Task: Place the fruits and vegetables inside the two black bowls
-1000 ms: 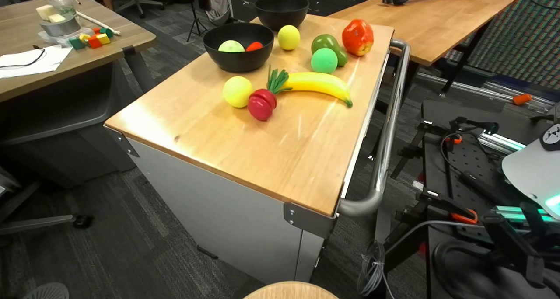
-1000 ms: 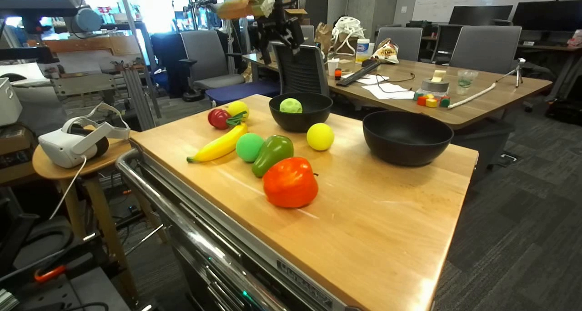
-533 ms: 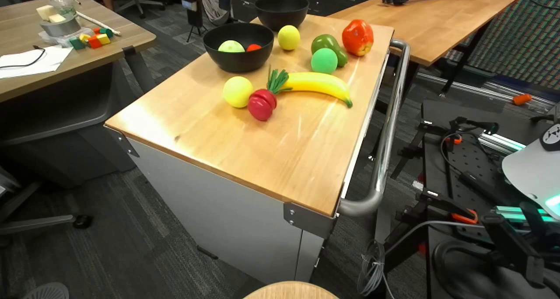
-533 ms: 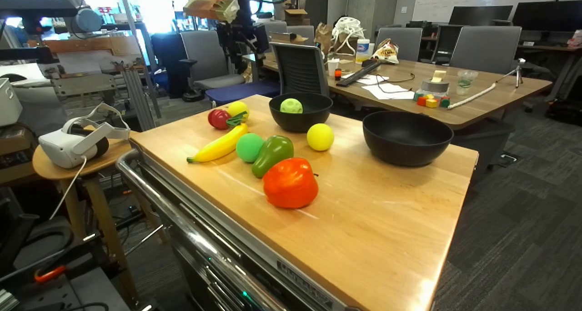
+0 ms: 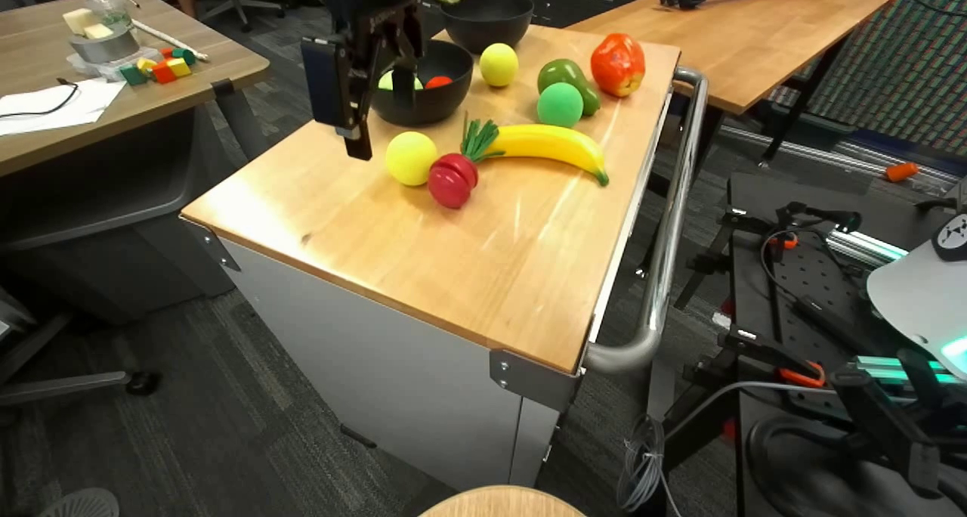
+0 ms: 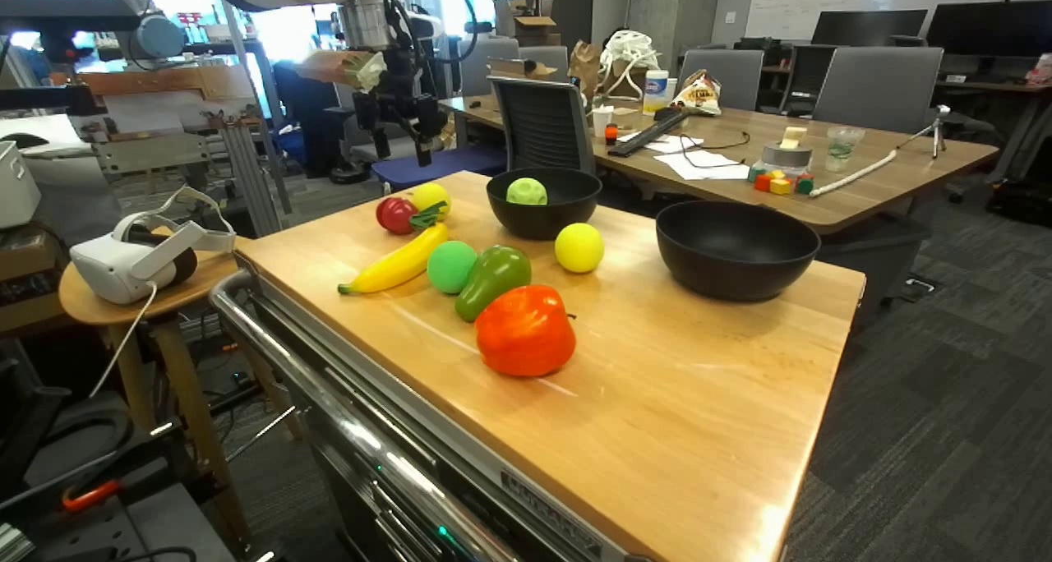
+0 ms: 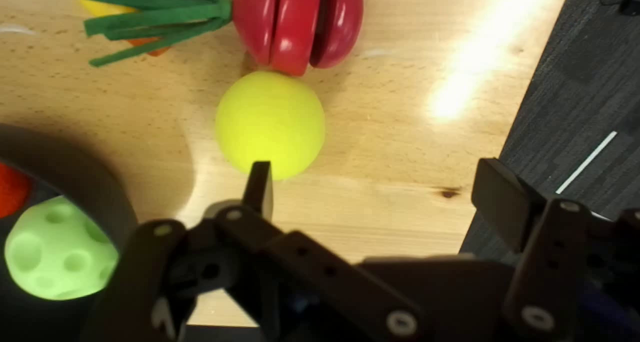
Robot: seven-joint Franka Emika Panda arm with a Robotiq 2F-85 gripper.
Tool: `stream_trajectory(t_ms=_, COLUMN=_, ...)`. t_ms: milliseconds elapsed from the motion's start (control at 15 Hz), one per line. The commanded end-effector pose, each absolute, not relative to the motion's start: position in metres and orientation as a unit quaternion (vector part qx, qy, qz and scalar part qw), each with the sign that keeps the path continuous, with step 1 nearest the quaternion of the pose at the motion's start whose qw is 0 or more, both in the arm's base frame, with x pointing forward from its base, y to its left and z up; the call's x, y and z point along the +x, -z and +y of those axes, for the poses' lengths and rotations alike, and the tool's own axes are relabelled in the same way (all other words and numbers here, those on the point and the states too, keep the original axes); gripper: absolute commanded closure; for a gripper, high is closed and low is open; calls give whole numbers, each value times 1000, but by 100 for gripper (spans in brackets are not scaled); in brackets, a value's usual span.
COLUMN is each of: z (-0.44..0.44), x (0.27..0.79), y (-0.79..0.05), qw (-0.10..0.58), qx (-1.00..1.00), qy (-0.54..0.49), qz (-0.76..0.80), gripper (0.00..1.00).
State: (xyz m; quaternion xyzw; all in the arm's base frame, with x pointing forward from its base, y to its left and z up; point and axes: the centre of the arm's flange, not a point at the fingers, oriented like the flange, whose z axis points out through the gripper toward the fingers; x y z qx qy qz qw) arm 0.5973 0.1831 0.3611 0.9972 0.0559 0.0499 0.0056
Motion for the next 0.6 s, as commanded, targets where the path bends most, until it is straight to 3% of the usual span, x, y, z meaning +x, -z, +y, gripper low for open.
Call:
stream_trajectory(t_ms=0, z=183, x=594, y=-341, qw=48, qx=995, qy=-69, qz=49, gripper=0)
stream_trajectory(t_ms=533, z=167, x=603, y=-306, qw=107, qx=989, qy=-96, qz=30, gripper=0)
